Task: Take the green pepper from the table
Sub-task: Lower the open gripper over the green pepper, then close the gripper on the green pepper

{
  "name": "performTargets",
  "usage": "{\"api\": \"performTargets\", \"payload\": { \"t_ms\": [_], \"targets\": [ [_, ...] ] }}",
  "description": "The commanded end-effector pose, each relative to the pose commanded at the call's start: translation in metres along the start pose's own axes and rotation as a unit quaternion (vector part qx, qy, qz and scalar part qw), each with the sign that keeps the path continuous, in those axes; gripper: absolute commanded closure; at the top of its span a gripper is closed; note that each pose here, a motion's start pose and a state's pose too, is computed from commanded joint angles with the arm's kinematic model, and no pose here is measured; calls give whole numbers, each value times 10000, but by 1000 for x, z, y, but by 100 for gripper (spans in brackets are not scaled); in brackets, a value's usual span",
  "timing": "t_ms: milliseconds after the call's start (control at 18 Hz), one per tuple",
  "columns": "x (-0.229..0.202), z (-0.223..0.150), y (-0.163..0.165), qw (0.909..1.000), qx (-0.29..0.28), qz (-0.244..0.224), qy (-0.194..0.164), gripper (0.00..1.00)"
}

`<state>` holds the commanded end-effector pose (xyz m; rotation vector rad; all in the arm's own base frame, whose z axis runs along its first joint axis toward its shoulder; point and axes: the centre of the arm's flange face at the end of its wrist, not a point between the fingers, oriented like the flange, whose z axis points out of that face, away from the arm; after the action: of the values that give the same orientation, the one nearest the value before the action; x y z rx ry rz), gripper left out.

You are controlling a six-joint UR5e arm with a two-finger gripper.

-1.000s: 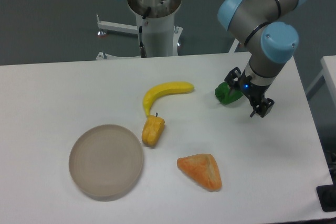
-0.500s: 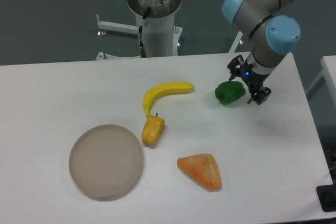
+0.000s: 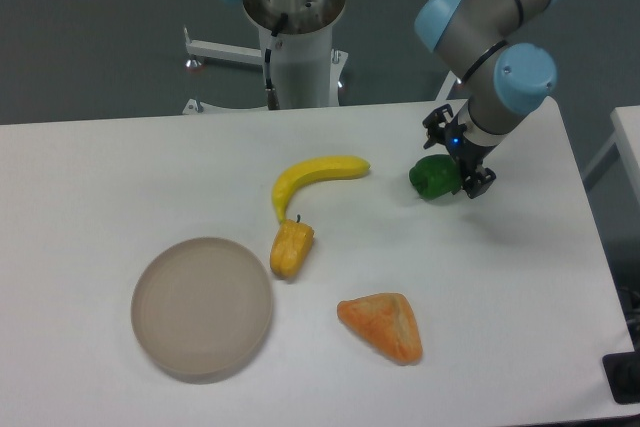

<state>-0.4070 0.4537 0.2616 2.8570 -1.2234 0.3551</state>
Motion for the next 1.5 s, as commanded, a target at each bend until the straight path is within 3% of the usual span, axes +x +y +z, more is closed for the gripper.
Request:
{"api": "performTargets", "payload": {
  "t_ms": [56,111,333,611,778,889,1111,1500],
  "targets": [
    [-1,1,-1,9999,-23,19,-103,0],
    [-1,9,0,9997,-50,16,-238,7],
    [-1,12,0,9985,-116,18,-531,64],
    [-9,-17,1,9971,-156,-90,-734,64],
    [-10,-44,-2,9952,-129,-521,-823,65],
    [-12,-60,-15,9941,-157,-512,-940,65],
    [-20,-95,-49,9941,-329,-608,-831,65],
    [-56,-121,-65,9874,-302,-1024,-1165,64]
  ]
}}
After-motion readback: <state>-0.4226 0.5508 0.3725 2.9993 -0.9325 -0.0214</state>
